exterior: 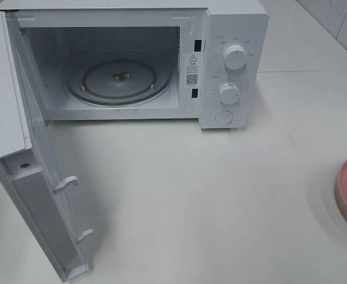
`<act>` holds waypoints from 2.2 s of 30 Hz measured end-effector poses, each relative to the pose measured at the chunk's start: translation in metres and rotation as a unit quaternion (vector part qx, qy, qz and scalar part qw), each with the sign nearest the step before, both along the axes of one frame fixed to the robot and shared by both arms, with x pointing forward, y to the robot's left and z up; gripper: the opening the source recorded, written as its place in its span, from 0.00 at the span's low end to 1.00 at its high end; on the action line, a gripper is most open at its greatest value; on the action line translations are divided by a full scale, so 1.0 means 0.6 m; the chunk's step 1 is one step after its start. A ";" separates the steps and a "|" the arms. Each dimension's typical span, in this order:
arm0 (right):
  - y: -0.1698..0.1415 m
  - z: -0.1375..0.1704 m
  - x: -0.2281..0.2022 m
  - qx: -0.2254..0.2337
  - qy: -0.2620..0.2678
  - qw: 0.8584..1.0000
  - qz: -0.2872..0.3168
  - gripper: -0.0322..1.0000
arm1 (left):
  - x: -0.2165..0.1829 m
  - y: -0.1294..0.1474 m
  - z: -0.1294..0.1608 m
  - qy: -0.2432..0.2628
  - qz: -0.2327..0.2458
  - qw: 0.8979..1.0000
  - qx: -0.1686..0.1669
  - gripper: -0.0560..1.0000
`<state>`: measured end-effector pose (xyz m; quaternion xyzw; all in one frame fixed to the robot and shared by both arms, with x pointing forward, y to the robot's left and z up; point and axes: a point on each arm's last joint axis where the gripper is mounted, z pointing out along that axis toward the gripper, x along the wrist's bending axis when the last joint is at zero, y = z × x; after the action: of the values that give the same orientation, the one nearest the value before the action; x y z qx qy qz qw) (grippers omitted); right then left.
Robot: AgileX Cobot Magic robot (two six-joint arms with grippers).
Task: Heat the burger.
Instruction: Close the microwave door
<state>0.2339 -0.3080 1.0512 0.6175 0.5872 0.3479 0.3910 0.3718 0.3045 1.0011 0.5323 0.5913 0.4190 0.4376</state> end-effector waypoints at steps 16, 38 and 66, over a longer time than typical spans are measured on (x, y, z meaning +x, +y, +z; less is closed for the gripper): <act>0.000 0.000 0.000 0.000 0.000 1.000 0.000 0.76 | 0.060 -0.045 -0.041 -0.008 -0.121 0.992 0.040 0.05; 0.000 0.000 0.000 0.000 0.000 1.000 0.000 0.76 | 0.113 -0.119 -0.083 -0.017 -0.254 0.967 -0.011 0.05; 0.000 0.000 0.000 0.000 0.000 1.000 0.000 0.76 | 0.185 -0.264 -0.092 -0.016 -0.233 0.971 -0.042 0.05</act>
<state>0.2339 -0.3080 1.0512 0.6175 0.5872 0.3479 0.3910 0.4825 0.1459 0.9457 0.6296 0.4608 0.2888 0.5548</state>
